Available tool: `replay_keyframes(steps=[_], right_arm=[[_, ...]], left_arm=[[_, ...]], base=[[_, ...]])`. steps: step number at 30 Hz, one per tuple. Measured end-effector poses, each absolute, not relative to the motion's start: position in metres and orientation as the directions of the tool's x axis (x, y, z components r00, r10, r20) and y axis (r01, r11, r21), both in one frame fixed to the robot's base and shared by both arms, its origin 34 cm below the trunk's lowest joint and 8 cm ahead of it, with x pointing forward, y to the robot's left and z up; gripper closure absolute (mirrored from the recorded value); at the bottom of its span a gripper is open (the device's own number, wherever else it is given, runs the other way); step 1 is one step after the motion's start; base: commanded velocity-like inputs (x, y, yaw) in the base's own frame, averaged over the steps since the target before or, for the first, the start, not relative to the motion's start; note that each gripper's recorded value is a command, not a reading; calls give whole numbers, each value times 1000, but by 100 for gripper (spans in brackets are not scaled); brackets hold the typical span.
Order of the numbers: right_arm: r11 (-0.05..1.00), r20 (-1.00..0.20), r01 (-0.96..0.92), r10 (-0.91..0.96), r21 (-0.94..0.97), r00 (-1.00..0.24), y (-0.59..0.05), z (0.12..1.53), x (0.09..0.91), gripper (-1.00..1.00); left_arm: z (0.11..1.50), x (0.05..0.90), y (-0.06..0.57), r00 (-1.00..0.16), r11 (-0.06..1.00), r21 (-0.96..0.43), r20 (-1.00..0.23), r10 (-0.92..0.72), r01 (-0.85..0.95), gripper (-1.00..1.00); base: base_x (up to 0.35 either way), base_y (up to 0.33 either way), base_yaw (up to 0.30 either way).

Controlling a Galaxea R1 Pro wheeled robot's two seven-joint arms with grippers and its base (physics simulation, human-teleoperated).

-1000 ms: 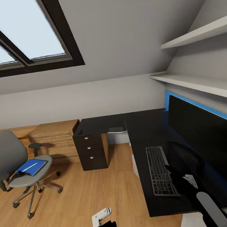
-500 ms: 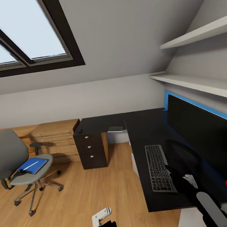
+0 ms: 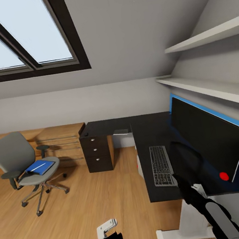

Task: In the bedroom, organize the workspace by keeping the computer under the desk, ensuring the monitor is on the desk, placing the keyboard on the desk next to the monitor, placing the mouse on the desk next to the keyboard, moving the folder from the swivel chair onto the desk next to the mouse, stacking the notebook on top of the folder with the pen on top of the notebook, and positioning the swivel chair next to the desk.

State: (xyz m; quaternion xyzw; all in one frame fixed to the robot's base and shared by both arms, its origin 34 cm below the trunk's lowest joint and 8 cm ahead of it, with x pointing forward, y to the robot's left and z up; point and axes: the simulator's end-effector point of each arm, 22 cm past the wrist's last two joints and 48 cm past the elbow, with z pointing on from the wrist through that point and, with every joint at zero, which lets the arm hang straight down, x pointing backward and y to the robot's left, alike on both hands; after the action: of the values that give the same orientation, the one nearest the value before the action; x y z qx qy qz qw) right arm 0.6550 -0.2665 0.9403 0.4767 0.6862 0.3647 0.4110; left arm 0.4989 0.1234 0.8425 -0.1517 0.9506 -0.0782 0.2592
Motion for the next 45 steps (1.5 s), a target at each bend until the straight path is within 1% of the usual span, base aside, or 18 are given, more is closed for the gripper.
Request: replay_keyframes(steps=[9, 14, 22, 23, 24, 29, 31, 32, 35, 43, 45], right_arm=[[315, -231, 339, 936, 886, -265, -241, 939, 654, -100], [368, -261, 320, 907, 873, -330, -216, 936, 651, -100], [471, -349, 304, 858, 828, -377, -210, 928, 648, -100], [540, -412, 295, 820, 789, -398, -211, 923, 646, -100], [574, -444, 289, 798, 766, -407, -213, 921, 645, -100], [642, -504, 286, 750, 712, -430, -217, 912, 642, -100], [654, -511, 292, 740, 698, -437, -218, 906, 640, -100], [688, -515, 325, 712, 649, -478, -219, 876, 626, -100], [717, -521, 356, 687, 599, -507, -222, 849, 611, -100], [868, -714, 342, 492, 359, -498, -251, 802, 576, -100], [888, -732, 335, 451, 314, -511, -255, 792, 566, -100]], left_arm=[[824, 491, 137, -834, 943, -188, -443, -331, -274, -100], [815, 489, 149, -834, 938, -170, -429, -347, -303, -100], [813, 489, 153, -833, 936, -165, -425, -353, -313, -100], [813, 489, 153, -833, 935, -164, -426, -354, -313, -100], [813, 489, 153, -833, 935, -164, -426, -354, -313, -100], [815, 490, 153, -830, 935, -168, -430, -355, -313, -100], [815, 490, 153, -830, 935, -168, -429, -355, -313, -100], [815, 488, 150, -833, 937, -168, -428, -350, -308, -100], [818, 486, 148, -835, 938, -167, -427, -347, -305, -100], [812, 476, 154, -845, 938, -142, -407, -345, -315, -100], [806, 470, 159, -850, 938, -126, -397, -345, -322, -100]], base=[[-336, -1, 0], [-336, -39, 0], [-329, -85, 0], [-198, -70, 0], [-159, -56, 0], [-81, -28, 0], [-22, -8, 0], [-9, -3, 0], [-5, -2, 0], [-1, 0, 0], [0, 0, 0]])
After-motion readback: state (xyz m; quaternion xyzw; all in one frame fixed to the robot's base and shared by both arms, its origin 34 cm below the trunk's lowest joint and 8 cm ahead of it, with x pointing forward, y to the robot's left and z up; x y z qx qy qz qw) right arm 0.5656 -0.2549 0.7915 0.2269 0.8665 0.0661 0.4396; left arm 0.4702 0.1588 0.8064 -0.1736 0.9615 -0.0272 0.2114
